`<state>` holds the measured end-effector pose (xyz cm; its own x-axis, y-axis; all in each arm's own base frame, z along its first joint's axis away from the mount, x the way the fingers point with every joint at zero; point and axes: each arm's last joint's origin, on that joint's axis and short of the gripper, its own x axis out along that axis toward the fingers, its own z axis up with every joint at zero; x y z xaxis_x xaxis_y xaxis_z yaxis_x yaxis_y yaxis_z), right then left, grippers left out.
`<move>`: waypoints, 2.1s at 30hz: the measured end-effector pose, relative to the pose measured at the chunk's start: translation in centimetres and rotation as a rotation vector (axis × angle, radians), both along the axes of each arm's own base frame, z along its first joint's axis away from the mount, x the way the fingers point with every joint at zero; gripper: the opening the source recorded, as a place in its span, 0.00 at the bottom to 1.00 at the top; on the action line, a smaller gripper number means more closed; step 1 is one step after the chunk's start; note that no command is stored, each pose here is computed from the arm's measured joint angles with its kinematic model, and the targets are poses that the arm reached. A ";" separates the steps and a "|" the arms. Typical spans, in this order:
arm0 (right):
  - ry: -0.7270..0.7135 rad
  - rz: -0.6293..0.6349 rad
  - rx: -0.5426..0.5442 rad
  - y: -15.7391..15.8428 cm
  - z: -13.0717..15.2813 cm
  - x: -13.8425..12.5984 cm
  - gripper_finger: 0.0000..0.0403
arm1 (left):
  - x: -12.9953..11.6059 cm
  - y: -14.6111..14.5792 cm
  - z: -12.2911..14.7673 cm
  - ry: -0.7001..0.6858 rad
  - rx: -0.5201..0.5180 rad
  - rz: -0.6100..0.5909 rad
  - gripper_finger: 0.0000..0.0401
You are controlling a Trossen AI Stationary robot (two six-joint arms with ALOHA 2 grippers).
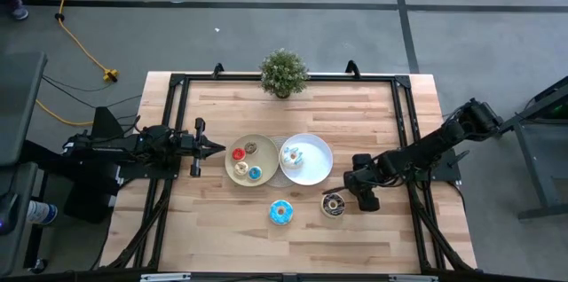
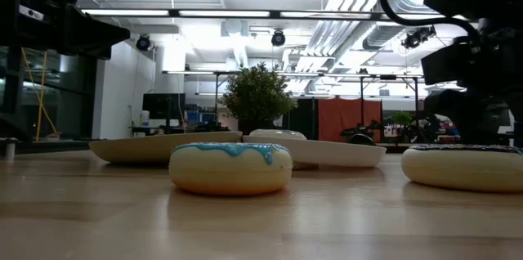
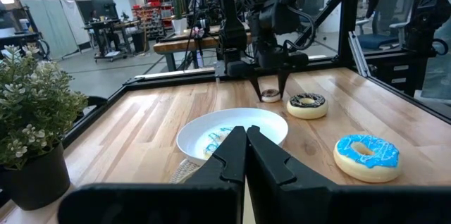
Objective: Pick & Place donuts
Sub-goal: Put the small brown donut on the brown plate
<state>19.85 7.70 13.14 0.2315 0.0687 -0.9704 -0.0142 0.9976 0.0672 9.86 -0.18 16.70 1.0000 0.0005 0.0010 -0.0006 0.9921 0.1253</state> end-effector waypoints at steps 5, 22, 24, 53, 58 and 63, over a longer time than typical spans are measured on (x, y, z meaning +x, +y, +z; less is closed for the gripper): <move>-0.001 -0.005 0.001 0.0 0.0 0.0 0.56 | 0.0 0.0 0.0 0.000 0.000 0.000 0.00; -0.018 -0.078 0.039 0.2 0.5 0.5 0.52 | 0.0 0.0 0.0 0.000 0.000 0.000 0.00; -0.024 -0.078 0.040 0.3 0.7 0.7 0.52 | 0.0 0.0 0.0 0.000 0.000 0.000 0.00; -0.192 -0.102 0.076 -0.9 5.9 3.5 0.52 | 0.0 0.0 0.0 0.001 0.000 0.000 0.00; -0.287 -0.108 0.085 -1.7 8.6 5.2 0.52 | 0.0 0.0 0.0 0.000 0.000 0.000 0.00; -0.357 -0.150 0.085 -2.8 11.6 7.0 0.52 | 0.0 0.0 0.0 0.000 0.000 0.000 0.00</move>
<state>26.89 4.88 24.79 0.5667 0.0852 -0.8195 0.0940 0.9815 0.1671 9.86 -0.18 16.70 1.0000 0.0005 0.0008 -0.0006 0.9921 0.1252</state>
